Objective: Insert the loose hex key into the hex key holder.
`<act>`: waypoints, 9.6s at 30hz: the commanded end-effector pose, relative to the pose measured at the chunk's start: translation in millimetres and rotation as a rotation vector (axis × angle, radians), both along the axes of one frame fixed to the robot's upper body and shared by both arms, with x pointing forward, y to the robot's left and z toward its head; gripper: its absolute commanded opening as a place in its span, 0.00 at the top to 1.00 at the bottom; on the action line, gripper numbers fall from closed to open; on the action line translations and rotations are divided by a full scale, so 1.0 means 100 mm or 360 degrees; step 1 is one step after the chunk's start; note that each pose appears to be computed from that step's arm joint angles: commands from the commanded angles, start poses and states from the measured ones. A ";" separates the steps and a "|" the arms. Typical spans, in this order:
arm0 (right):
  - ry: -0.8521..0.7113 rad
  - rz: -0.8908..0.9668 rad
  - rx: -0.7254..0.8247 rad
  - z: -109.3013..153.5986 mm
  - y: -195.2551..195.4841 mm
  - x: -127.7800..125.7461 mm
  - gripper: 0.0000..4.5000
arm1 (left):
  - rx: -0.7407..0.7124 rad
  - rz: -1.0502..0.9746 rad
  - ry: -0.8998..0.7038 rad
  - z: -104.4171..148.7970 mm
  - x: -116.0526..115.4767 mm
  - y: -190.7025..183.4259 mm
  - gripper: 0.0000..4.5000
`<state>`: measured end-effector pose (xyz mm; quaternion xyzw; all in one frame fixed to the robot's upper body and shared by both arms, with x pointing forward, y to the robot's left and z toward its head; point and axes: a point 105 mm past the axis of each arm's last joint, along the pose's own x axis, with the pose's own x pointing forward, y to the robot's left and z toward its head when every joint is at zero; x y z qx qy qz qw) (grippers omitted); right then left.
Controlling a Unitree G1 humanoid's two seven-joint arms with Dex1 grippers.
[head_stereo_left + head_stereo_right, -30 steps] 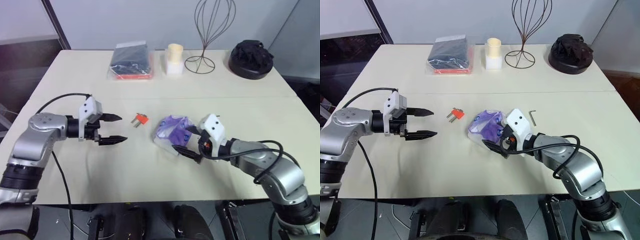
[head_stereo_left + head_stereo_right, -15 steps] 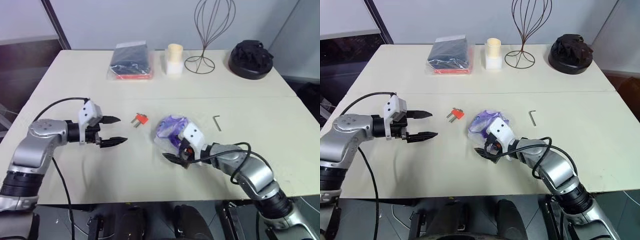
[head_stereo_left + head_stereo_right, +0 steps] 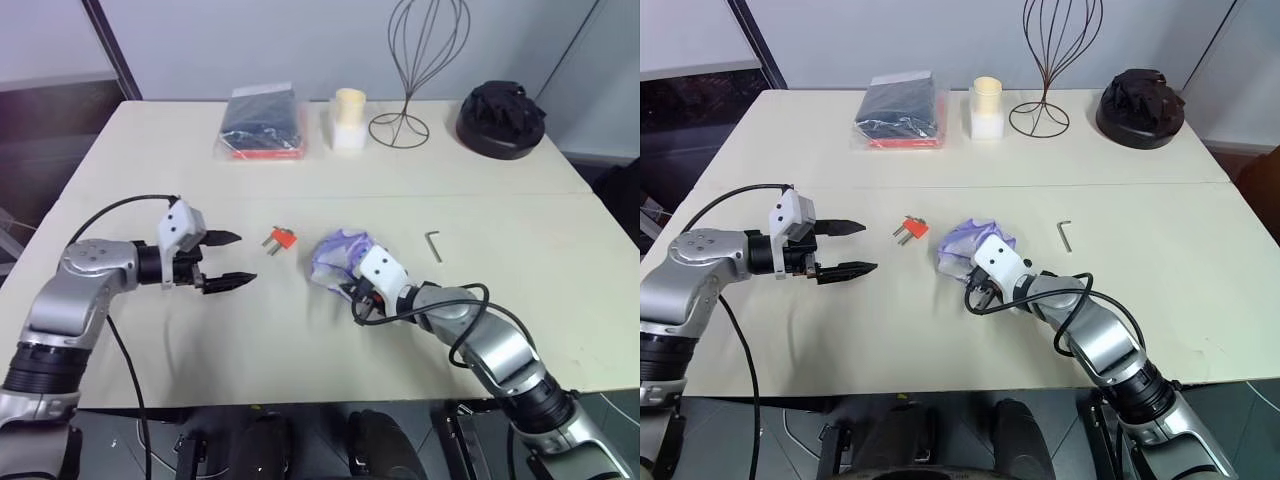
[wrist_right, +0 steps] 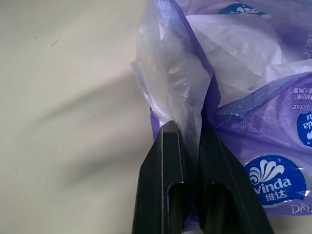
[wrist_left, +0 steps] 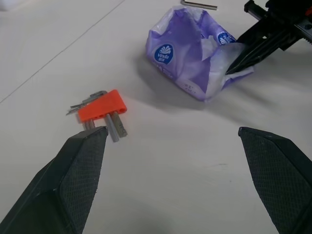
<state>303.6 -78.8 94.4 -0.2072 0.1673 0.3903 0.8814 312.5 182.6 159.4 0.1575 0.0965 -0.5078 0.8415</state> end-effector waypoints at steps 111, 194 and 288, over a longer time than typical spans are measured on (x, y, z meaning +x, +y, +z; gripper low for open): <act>-0.0109 0.0185 0.0317 -0.02 1.19 0.95 0.06 | -0.0060 0.0394 -0.0121 0.32 0.13 0.59 0.00; -0.1778 0.0951 -0.0713 1.20 0.25 0.55 0.31 | -0.0637 -0.0397 0.0112 0.61 0.79 -0.91 1.00; -0.0441 -0.0074 0.1770 2.17 0.08 0.62 0.99 | -0.0685 -0.0470 -0.0247 0.84 0.86 -1.53 1.00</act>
